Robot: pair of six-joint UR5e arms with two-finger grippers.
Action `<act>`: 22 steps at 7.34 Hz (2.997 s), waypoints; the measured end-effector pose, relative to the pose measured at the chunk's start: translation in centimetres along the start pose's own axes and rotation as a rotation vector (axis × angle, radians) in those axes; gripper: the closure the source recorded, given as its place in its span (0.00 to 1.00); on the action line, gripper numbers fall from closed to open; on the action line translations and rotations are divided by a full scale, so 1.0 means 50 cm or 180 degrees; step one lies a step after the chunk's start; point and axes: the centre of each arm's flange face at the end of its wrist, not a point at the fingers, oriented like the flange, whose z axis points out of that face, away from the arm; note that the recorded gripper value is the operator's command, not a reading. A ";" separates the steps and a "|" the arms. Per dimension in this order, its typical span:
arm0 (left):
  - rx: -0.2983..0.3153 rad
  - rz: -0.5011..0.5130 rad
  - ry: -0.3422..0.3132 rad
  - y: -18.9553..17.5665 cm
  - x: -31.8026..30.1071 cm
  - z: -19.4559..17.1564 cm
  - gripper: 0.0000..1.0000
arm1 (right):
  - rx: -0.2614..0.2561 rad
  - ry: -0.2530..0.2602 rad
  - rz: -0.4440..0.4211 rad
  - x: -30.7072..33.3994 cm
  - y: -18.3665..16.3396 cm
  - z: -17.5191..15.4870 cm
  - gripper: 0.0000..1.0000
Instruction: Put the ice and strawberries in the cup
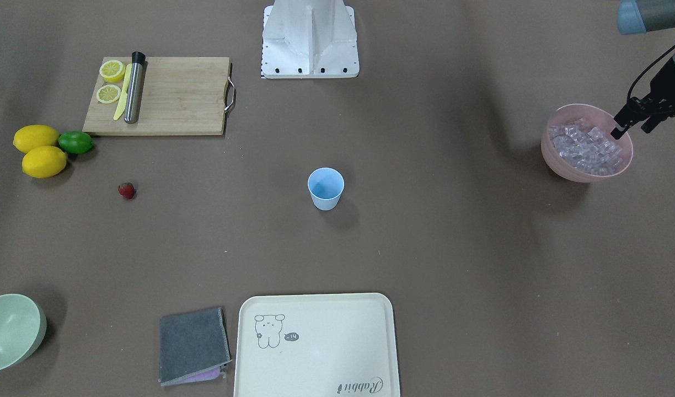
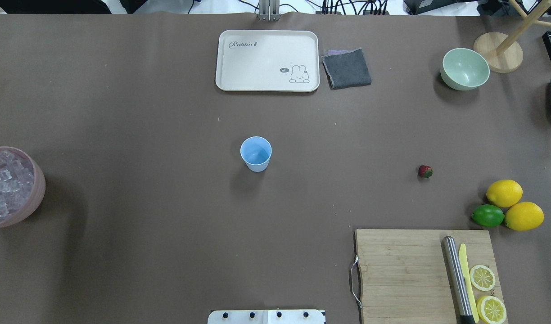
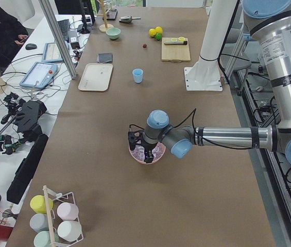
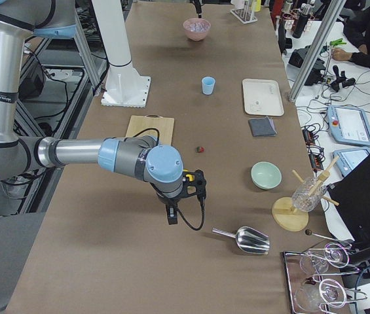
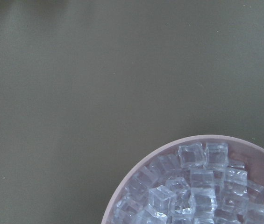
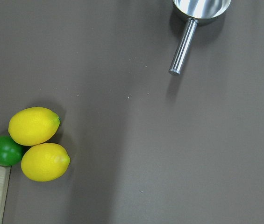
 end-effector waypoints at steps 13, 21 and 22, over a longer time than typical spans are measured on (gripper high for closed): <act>-0.0058 0.0020 0.0000 0.080 -0.002 0.071 0.30 | -0.0045 -0.0021 0.0046 0.011 0.010 0.014 0.00; -0.0089 0.0087 -0.0071 0.098 -0.001 0.088 0.78 | -0.0064 -0.0032 0.0082 0.018 0.015 0.019 0.00; -0.0089 0.0084 -0.0072 0.098 0.000 0.088 1.00 | -0.0066 -0.0033 0.0083 0.018 0.016 0.020 0.00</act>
